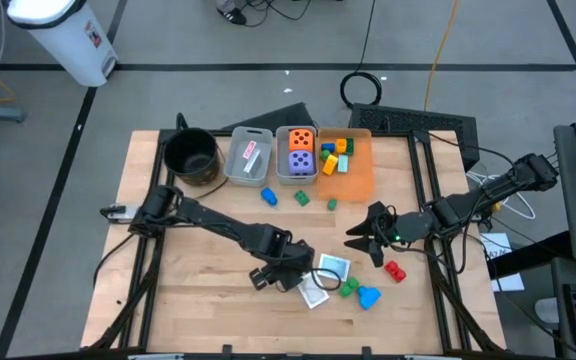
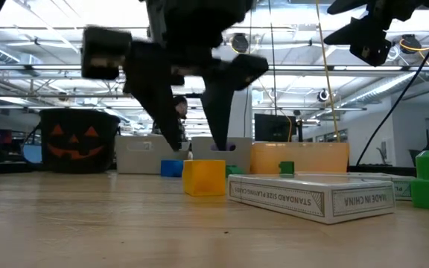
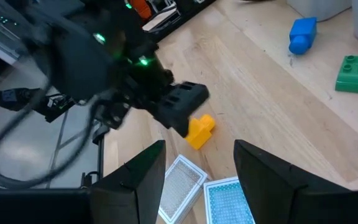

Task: Pick & Place Toys
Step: Put the yellow game piece into the orange bin

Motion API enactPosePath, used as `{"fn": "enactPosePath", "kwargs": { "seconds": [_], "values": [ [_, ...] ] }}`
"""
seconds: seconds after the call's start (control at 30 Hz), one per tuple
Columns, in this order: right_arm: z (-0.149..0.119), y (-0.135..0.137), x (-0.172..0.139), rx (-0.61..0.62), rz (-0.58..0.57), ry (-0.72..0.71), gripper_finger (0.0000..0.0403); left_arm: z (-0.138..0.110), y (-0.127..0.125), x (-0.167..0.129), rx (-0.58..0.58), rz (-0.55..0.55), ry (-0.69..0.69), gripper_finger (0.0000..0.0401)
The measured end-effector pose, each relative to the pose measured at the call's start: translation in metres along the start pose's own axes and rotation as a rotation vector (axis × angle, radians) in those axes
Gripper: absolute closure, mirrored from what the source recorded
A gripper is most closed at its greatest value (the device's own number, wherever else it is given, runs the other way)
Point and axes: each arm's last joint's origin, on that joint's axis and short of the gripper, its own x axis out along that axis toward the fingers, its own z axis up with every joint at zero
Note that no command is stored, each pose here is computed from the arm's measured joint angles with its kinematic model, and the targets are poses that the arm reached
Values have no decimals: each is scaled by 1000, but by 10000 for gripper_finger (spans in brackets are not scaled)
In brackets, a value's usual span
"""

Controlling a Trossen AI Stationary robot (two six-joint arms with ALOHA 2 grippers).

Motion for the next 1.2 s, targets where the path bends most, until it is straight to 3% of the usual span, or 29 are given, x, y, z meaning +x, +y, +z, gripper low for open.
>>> {"fn": "enactPosePath", "kwargs": {
  "seconds": [0.43,0.7,0.93,1.2],
  "values": [
    [0,0,0,13,1,-1,222,-12,15,10,-8,62,38,181],
    [0,0,0,17,1,-1,222,-19,21,8,-35,19,-6,181],
    [0,0,0,17,1,-1,222,-25,21,35,-80,-15,40,181],
    [0,0,0,11,-1,1,222,-26,22,36,-130,-11,51,192]
  ]
}}
